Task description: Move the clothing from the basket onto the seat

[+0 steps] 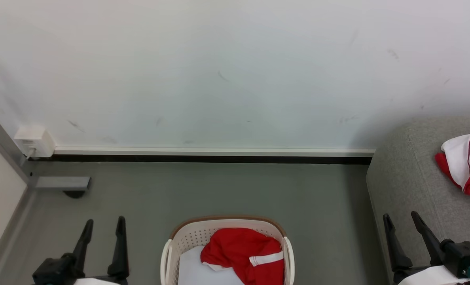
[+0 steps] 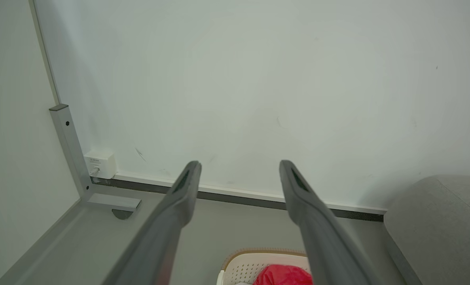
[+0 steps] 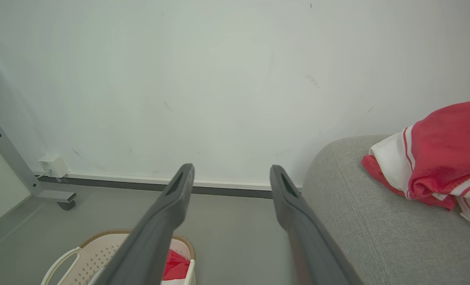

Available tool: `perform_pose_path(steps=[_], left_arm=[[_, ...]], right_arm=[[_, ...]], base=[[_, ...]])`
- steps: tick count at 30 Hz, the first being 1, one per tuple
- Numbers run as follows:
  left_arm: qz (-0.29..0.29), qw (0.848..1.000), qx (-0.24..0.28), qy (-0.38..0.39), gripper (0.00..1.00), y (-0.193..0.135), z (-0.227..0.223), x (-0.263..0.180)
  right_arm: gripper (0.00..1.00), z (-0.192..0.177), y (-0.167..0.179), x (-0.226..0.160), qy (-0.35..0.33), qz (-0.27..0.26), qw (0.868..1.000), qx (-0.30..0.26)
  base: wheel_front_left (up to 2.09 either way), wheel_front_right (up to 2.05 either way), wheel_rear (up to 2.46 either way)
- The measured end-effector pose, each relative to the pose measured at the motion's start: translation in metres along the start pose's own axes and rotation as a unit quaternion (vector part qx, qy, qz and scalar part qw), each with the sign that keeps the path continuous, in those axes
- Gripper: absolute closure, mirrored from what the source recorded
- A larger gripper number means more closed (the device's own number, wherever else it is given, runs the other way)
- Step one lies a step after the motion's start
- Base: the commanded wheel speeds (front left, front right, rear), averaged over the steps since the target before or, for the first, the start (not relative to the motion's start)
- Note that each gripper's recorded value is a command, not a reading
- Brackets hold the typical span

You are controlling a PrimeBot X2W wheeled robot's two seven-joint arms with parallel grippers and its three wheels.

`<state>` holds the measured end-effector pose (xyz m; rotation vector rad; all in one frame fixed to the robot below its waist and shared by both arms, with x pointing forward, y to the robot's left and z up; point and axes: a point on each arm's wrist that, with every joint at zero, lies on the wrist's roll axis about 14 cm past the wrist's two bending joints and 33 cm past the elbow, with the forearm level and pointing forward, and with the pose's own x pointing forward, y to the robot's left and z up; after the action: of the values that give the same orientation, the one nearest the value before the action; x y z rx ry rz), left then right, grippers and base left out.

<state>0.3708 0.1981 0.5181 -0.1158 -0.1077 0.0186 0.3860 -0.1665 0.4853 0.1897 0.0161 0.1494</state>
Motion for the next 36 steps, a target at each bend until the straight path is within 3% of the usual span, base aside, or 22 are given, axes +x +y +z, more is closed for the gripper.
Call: perform_pose_path(steps=[36], left_arm=[[-0.028, 0.999, 0.0, 0.02, 0.0, -0.014, -0.018, 0.01]], right_arm=[[0.0, 0.013, 0.003, 0.007, -0.019, 0.007, 1.0, 0.003]], base=[[0.0, 0.0, 0.0]])
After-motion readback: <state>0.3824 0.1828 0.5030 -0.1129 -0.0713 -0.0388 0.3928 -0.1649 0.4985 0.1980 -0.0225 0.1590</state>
